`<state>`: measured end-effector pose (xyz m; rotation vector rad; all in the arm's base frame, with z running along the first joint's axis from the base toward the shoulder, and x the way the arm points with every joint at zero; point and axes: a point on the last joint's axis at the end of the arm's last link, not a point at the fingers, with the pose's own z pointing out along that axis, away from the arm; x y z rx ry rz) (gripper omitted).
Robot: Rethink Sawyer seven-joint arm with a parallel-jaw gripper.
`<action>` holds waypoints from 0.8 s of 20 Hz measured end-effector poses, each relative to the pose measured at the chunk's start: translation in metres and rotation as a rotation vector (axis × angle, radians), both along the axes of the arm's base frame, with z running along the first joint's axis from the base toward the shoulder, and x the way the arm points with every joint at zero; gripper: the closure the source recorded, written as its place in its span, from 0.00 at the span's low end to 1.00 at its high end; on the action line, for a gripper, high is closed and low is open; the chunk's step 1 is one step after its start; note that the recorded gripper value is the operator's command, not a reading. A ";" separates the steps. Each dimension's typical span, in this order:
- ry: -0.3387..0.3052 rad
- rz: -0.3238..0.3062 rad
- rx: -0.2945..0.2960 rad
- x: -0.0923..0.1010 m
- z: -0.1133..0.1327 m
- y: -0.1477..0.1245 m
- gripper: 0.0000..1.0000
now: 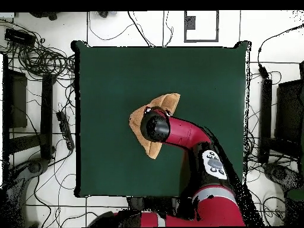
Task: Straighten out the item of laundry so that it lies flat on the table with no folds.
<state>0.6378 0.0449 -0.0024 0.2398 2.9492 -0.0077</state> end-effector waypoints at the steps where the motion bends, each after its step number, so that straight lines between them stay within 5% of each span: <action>1: 0.018 0.006 0.001 -0.001 0.001 -0.001 1.00; 11: 0.297 0.030 0.045 -0.012 0.018 -0.021 1.00; 16: 0.360 0.020 0.062 -0.009 0.041 -0.030 1.00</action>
